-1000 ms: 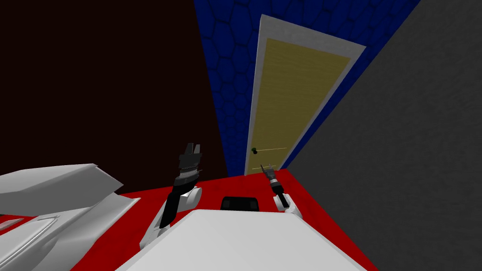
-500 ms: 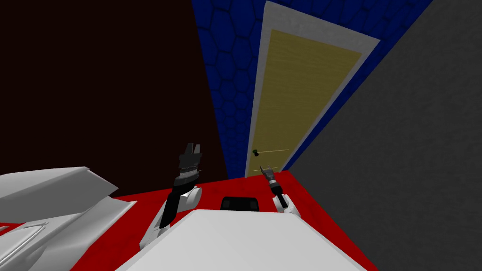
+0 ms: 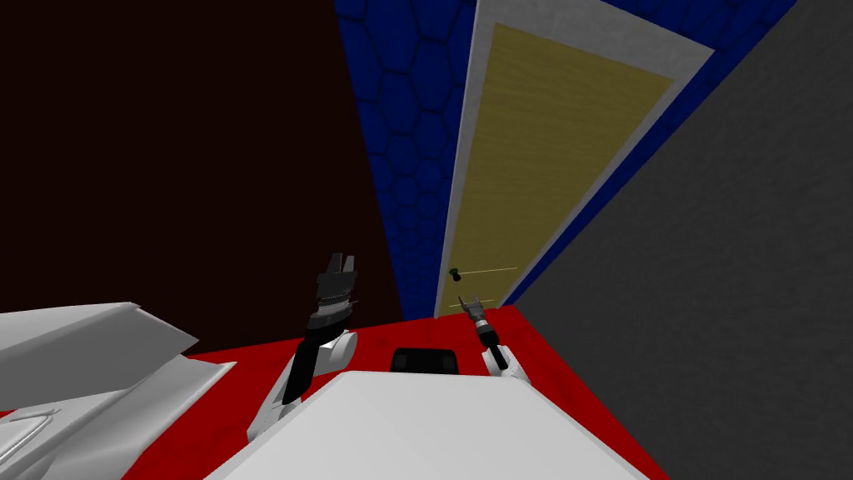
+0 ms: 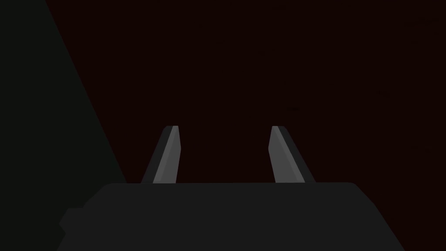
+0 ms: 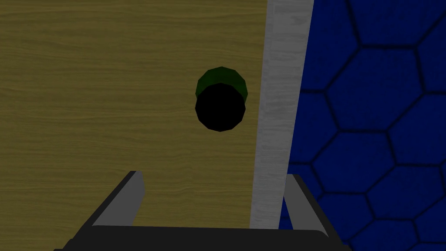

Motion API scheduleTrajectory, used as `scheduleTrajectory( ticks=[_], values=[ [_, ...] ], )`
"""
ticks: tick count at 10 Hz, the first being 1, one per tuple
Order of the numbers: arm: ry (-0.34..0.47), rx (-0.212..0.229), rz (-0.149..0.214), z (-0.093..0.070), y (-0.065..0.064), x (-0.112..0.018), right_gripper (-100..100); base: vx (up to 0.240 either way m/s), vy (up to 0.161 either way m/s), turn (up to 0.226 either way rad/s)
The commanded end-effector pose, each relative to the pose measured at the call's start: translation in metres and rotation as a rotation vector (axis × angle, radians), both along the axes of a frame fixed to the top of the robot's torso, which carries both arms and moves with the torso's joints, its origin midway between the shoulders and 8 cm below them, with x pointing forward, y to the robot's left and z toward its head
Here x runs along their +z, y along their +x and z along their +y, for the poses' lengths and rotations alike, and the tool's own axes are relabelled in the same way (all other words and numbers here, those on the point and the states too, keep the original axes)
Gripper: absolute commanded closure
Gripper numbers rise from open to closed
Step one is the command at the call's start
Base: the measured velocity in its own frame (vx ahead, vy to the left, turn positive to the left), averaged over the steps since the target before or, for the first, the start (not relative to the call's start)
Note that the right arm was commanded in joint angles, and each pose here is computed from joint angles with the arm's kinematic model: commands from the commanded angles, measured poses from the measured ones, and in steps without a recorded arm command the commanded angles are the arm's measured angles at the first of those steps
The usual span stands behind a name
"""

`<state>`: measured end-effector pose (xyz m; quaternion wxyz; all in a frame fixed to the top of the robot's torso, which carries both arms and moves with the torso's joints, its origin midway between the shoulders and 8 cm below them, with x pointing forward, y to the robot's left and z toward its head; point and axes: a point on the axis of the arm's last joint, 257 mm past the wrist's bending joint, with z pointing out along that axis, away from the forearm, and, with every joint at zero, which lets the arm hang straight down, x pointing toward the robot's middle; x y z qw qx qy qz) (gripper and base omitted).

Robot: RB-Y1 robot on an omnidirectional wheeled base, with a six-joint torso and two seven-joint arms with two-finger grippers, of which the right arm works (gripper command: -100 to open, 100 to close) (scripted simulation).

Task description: Pull the door open

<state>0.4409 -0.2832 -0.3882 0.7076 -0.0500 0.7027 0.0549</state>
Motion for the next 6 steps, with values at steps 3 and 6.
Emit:
scheduleTrajectory(
  ticks=[3, 6],
  values=[
    [0.0, -0.054, -0.003, -0.018, 0.003, 0.0, -100, 0.026, 0.036, 0.202],
    [0.0, -0.115, -0.004, -0.038, 0.006, 0.0, -100, 0.048, 0.024, 0.19]
  ],
)
